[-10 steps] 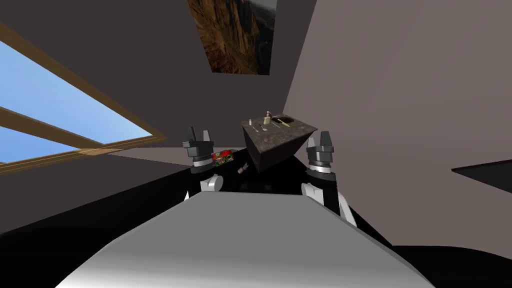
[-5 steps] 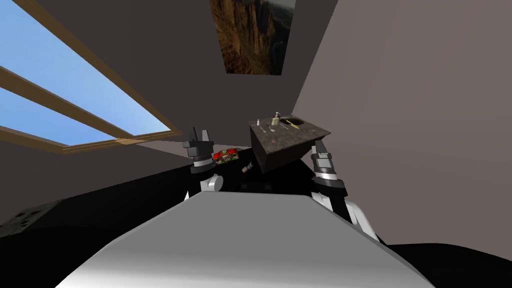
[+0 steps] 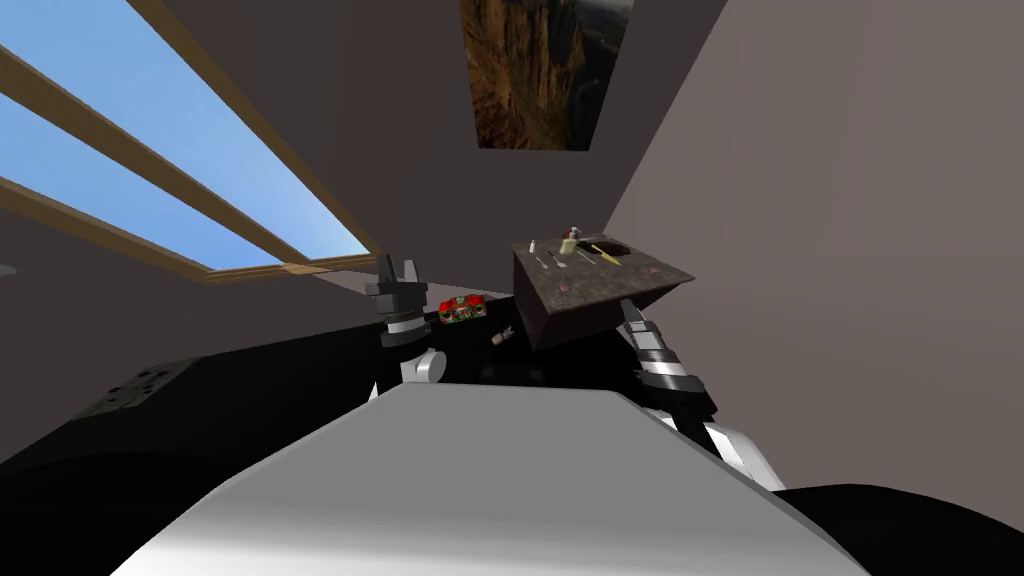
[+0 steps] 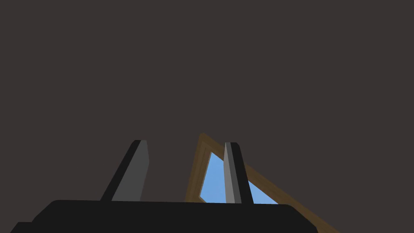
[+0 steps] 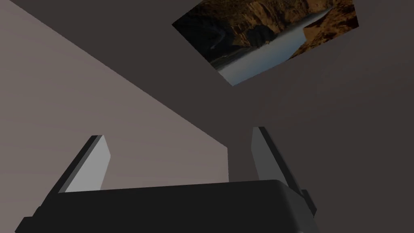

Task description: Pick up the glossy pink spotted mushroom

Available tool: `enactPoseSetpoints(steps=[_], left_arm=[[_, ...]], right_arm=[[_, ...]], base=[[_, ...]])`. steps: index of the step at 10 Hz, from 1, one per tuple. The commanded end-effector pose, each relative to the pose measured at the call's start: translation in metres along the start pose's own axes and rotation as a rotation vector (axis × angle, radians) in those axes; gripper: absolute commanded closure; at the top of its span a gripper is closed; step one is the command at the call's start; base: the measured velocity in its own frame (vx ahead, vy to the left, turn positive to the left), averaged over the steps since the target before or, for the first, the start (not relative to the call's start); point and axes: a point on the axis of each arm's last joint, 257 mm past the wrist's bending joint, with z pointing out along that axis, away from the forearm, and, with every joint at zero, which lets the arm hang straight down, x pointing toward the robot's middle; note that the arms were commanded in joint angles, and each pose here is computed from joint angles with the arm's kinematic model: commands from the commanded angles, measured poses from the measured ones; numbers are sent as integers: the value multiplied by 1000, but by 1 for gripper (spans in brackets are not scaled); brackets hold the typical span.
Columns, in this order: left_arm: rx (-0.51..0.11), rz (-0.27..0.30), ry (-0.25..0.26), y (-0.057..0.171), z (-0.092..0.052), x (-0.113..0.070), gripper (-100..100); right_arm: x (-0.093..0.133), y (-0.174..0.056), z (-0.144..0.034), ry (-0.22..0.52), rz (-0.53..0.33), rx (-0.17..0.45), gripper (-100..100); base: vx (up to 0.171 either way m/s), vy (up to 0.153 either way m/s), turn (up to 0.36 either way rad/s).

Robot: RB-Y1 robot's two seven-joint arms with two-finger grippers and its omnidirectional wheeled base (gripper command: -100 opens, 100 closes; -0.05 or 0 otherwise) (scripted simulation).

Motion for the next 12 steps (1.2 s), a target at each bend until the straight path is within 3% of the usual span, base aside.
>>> enactPoseSetpoints(steps=[1,2,4,5,6,7,9,10,11,12], left_arm=[[0,0,0,0,0,0,0],[0,0,0,0,0,0,0],[0,0,0,0,0,0,0],[0,0,0,0,0,0,0],[0,0,0,0,0,0,0],[0,0,0,0,0,0,0],[0,0,0,0,0,0,0],[0,0,0,0,0,0,0],[0,0,0,0,0,0,0],[0,0,0,0,0,0,0]], right_arm=[[3,-22,-15,65,-120,51,-100],[6,-25,-18,78,-135,61,-100],[11,-52,-40,175,-284,122,-100],[14,-53,-43,187,-301,127,-100],[16,-66,-54,239,-377,153,-100],[17,-67,-56,246,-384,156,-100],[20,-92,-80,355,-537,196,-100],[22,-94,-85,372,-552,203,-100],[23,-107,-100,435,-628,222,-100],[24,-107,-101,438,-635,221,-100]], base=[[82,82,276],[62,53,76],[66,48,224],[58,34,97],[58,47,203],[51,34,74],[94,34,237],[87,19,62],[80,26,109],[66,16,100]])
